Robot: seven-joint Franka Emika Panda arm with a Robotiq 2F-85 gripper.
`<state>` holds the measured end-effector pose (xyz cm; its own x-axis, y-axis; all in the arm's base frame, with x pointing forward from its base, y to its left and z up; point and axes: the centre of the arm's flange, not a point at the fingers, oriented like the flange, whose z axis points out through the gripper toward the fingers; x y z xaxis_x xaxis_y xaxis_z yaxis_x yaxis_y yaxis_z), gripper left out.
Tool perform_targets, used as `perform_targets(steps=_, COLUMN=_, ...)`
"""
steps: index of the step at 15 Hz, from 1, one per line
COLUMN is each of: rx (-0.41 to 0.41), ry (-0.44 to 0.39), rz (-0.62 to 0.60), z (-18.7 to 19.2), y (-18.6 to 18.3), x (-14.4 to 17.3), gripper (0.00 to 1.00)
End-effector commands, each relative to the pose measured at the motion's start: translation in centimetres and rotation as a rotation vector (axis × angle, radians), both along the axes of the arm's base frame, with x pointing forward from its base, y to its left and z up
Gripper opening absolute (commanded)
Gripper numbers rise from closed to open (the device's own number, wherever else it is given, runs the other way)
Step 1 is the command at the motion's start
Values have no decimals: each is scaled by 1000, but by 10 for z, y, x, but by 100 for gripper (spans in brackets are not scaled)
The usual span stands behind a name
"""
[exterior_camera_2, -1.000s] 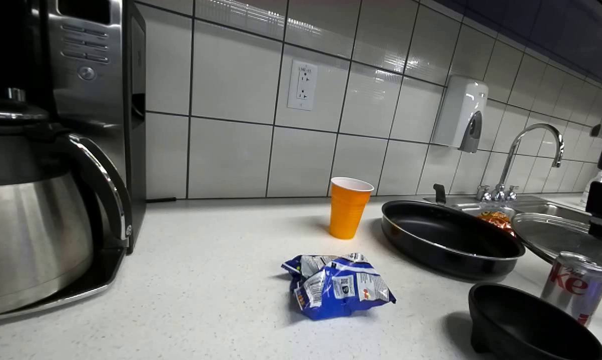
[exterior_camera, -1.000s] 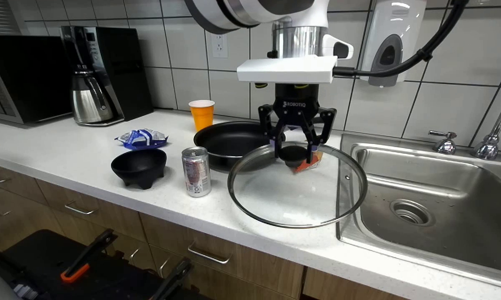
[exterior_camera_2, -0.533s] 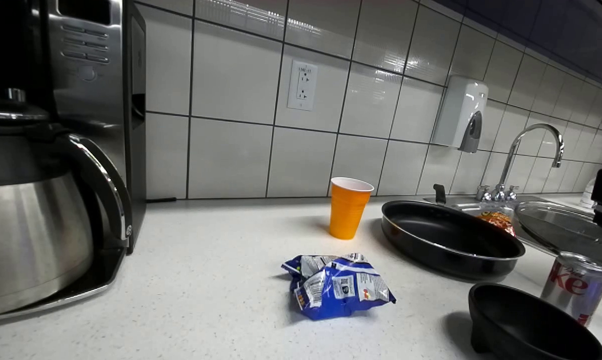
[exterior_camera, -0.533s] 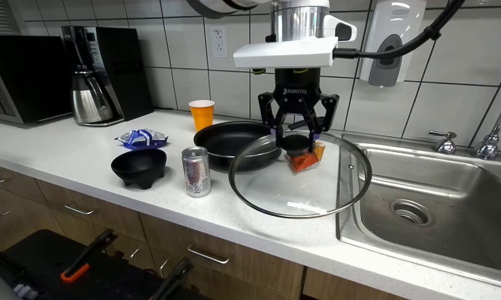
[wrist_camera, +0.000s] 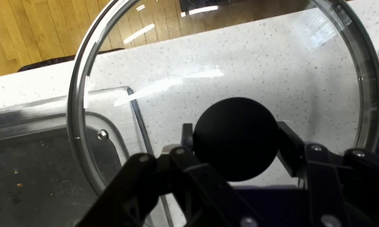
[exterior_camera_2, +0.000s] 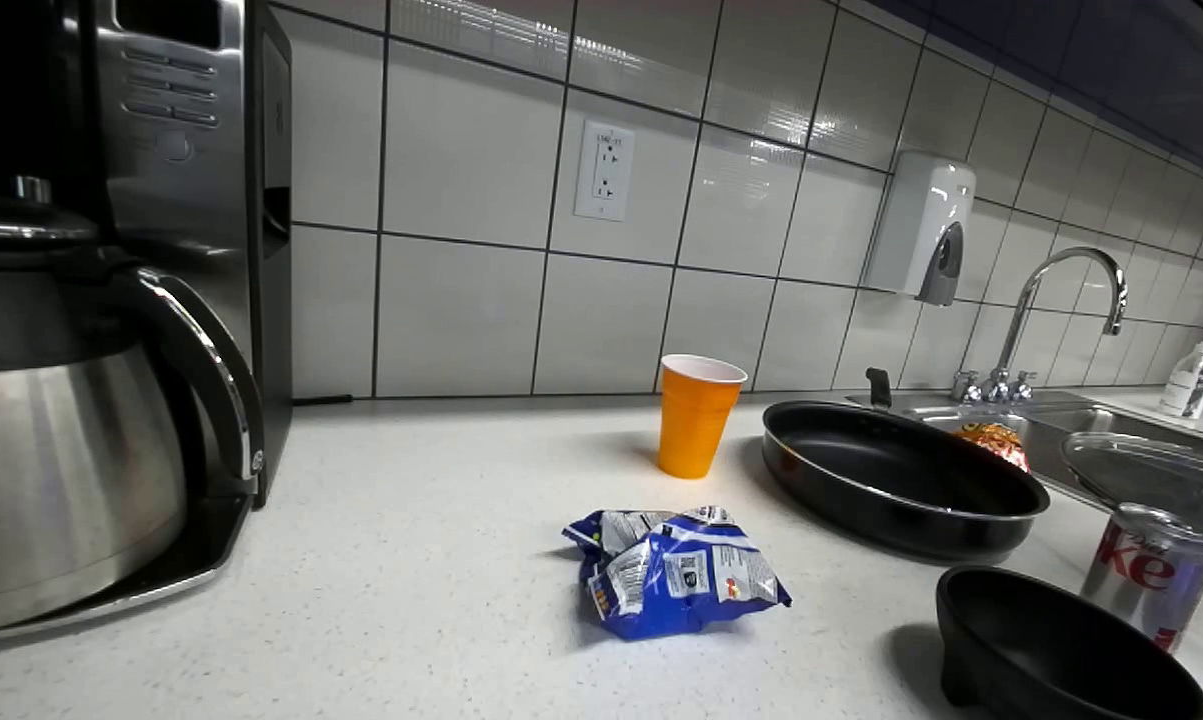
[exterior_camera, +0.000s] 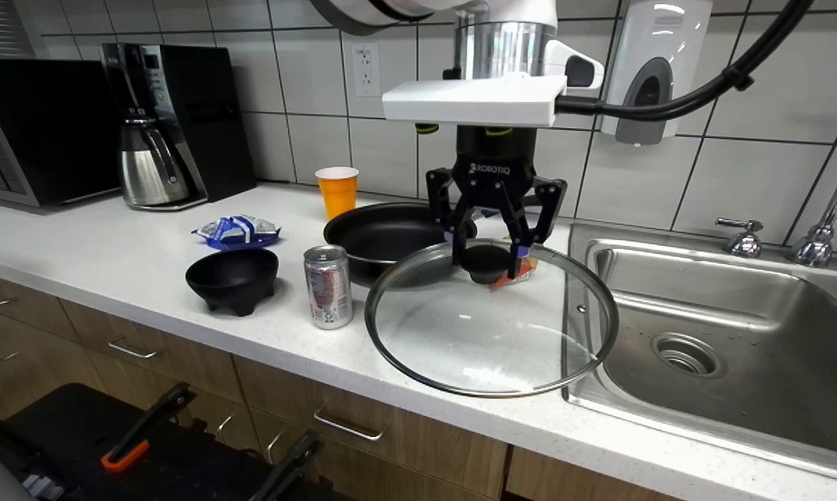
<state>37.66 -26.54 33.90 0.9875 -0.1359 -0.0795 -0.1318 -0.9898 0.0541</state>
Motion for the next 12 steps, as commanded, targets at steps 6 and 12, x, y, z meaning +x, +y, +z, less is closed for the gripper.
perform_targets(steps=6, rx=22, ry=28, rz=-64, z=0, y=-19, x=-12, gripper=39)
perform_targets(steps=12, rx=27, ry=37, rz=-67, z=-19, y=-23, x=-2, gripper=39)
